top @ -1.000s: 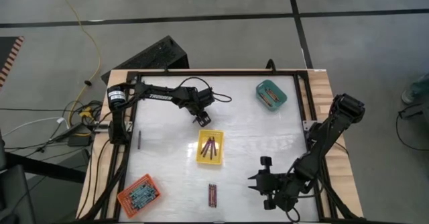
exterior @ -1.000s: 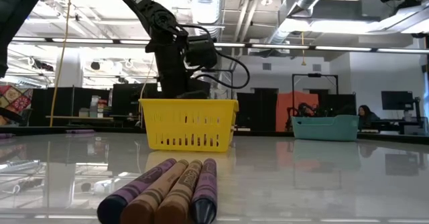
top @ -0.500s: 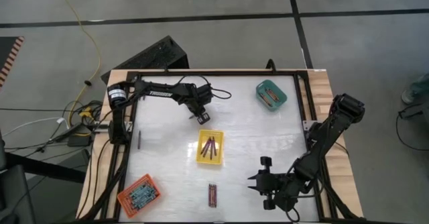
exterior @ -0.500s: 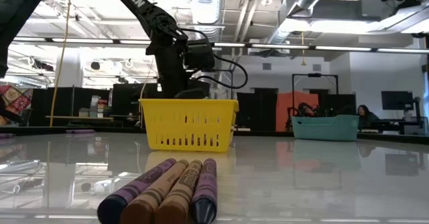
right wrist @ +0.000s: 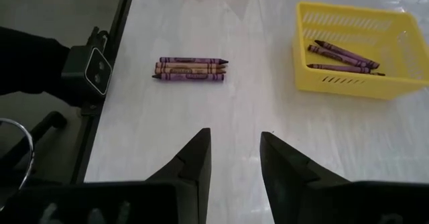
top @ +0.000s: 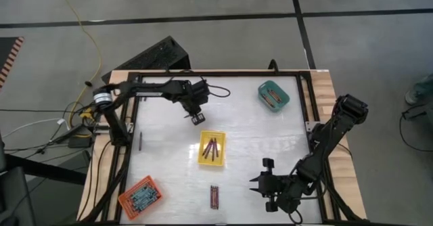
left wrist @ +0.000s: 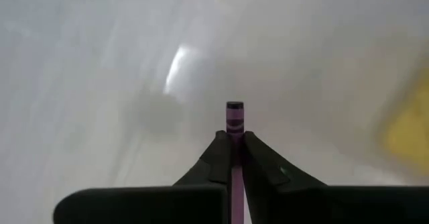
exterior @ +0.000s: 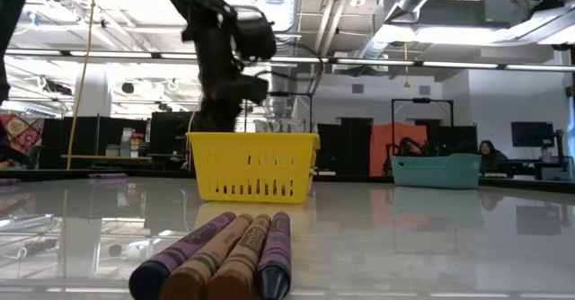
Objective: Sort crayons
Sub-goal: Put the violet crayon into the yellow basket
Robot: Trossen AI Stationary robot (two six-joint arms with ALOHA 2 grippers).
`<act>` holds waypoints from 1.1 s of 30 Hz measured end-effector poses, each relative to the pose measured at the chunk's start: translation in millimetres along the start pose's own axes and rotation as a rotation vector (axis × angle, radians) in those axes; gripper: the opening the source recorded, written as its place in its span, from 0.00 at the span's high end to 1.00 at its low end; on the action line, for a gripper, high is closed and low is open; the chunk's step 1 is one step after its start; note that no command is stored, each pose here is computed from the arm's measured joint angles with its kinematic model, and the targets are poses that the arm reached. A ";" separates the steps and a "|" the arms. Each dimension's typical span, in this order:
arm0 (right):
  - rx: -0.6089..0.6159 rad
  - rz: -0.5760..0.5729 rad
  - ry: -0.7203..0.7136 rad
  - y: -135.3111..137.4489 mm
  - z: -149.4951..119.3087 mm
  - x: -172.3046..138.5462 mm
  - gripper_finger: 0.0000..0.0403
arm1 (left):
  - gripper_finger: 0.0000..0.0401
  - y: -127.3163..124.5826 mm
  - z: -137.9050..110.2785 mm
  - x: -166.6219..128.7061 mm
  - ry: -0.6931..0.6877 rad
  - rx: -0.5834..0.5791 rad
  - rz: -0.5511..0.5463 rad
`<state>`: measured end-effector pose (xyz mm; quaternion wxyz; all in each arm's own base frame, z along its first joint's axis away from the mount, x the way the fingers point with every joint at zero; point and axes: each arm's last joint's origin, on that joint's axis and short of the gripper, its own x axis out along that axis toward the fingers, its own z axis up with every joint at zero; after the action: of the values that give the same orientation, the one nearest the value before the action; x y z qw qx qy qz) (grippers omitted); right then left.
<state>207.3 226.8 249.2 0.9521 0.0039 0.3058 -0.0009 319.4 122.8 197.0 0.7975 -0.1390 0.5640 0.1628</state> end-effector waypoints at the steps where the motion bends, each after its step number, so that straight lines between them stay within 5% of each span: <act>1: -0.001 0.000 0.000 0.0 0.0 0.0 0.70 | 1.00 -3.1 -1.9 -6.8 -0.002 0.015 -0.004; 12: -0.013 -0.018 0.005 -2.8 0.5 1.8 0.70 | 1.00 -39.7 -12.0 -65.2 -0.152 0.116 -0.068; 20: -0.013 -0.019 0.006 -3.1 0.5 2.0 0.70 | 1.00 -73.6 -14.5 -71.4 -0.213 0.172 -0.146; 29: -0.007 -0.019 0.005 -3.0 0.5 1.9 0.70 | 1.00 -133.1 -8.1 -86.5 -0.476 0.126 -0.308; 33: -0.011 -0.013 0.001 -0.8 -0.7 0.0 0.70 | 1.00 -158.2 -13.8 -93.1 -0.579 0.093 -0.284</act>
<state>206.9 226.0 248.6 0.9518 -0.0031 0.3065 -0.0054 344.5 -36.1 286.5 0.9450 -0.1277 0.2957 0.0567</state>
